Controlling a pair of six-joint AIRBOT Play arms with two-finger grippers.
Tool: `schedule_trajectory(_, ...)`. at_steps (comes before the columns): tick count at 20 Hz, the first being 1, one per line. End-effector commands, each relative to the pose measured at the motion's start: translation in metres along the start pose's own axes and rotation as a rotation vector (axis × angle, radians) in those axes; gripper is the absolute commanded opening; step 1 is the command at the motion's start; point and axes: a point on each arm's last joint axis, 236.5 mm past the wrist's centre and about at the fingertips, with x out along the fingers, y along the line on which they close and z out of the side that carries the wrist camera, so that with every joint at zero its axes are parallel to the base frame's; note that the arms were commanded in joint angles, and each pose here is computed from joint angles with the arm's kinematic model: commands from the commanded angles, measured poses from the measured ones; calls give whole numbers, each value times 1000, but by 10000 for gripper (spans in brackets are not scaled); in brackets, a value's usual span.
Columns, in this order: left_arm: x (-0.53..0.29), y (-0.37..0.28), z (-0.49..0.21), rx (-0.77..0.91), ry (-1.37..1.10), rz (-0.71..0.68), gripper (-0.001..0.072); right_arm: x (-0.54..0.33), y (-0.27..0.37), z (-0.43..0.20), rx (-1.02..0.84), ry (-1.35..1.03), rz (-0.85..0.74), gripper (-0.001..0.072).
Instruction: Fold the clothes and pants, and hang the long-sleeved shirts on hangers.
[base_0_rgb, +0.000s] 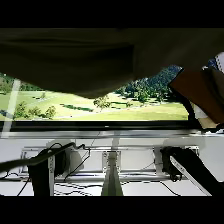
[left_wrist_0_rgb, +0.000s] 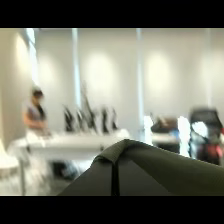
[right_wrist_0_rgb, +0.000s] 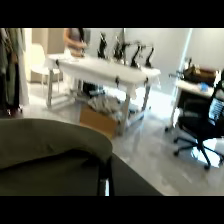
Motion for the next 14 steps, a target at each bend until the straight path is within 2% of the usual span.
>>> schedule_trajectory(1,-22,14,48,53,-163,95,13,-32,-5,17,-35,-48,-42,26)
schedule_trajectory(5,17,22,-12,19,9,68,13,1,-36,-25,-101,115,-145,25)
schedule_trajectory(8,33,13,-72,-40,209,0,13,36,-42,-82,-100,313,-131,25)
schedule_trajectory(11,40,5,-122,-64,372,-54,13,59,-52,-171,-103,642,-127,25)
schedule_trajectory(14,42,3,-141,-74,434,-72,13,62,-44,-224,-76,850,-76,25)
